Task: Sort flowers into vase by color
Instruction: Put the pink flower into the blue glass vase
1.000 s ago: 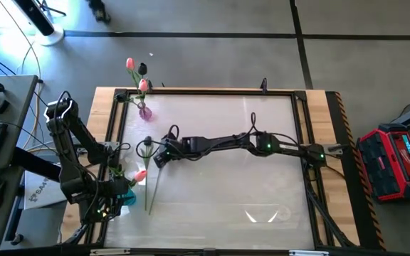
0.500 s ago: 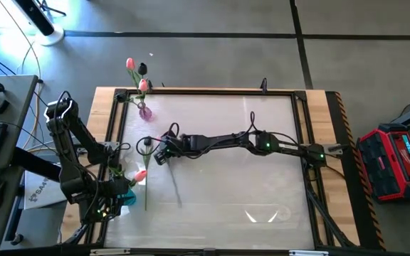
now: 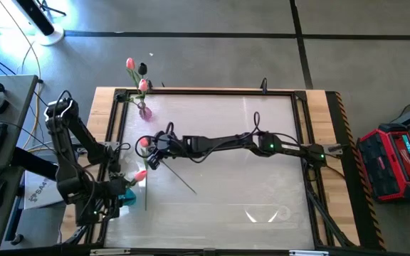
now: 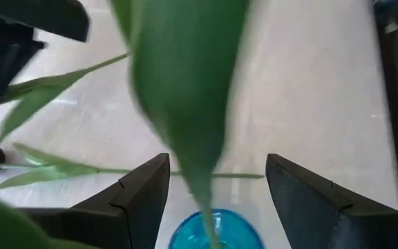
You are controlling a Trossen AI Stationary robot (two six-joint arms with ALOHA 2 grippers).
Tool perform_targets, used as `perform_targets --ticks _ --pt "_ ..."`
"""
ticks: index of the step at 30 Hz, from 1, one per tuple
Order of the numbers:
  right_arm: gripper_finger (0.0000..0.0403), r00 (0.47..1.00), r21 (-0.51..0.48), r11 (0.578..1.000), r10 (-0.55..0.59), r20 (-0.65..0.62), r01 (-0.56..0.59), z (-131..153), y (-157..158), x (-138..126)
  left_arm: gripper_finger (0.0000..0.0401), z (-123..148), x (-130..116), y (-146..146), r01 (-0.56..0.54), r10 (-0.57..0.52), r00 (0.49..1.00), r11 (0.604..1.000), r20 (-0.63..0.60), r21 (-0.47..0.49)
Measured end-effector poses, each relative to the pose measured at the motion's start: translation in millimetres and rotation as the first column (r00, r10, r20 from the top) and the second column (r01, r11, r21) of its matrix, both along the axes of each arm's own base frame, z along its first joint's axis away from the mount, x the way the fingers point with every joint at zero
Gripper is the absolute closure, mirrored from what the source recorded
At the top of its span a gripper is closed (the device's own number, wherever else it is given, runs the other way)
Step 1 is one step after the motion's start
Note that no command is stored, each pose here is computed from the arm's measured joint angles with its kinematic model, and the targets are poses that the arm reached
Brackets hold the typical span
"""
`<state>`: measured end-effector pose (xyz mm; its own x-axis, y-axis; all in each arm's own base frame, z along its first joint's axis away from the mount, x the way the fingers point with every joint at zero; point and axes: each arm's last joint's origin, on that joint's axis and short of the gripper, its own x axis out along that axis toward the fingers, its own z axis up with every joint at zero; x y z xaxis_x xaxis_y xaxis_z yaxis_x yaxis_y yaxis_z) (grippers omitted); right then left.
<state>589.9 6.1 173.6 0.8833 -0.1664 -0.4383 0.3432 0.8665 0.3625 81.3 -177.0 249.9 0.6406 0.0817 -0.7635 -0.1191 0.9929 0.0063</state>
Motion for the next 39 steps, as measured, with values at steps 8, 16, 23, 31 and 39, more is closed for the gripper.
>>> perform_targets --ticks 8,16,23,31,39 --pt "0.0402 0.993 -0.12 0.992 0.049 0.106 -0.036 56.0 8.4 -7.8 0.0168 32.0 -6.6 0.3 0.008 -0.007 0.996 1.0 0.093 -0.008" --pt "0.0403 0.985 -0.201 0.976 0.113 0.13 -0.086 88.4 20.3 -17.3 0.0167 17.5 -14.9 0.1 -0.011 0.013 0.999 0.999 0.038 -0.039" --pt "0.0403 0.989 -0.225 0.968 0.129 0.073 -0.11 87.2 30.1 -20.8 0.0128 7.9 -20.9 0.3 -0.082 0.074 0.995 0.99 -0.069 -0.111" --pt "0.0403 0.999 -0.305 0.952 0.046 0.018 -0.038 84.7 40.2 -24.5 0.0092 5.7 -23.9 -1.8 -0.104 0.067 0.973 0.982 -0.221 -0.158" --pt "0.0403 0.987 -0.496 0.868 -0.047 -0.154 -0.036 74.9 77.7 -38.3 0.0091 3.0 -32.5 -4.5 -0.092 -0.022 0.861 0.976 -0.508 -0.197"
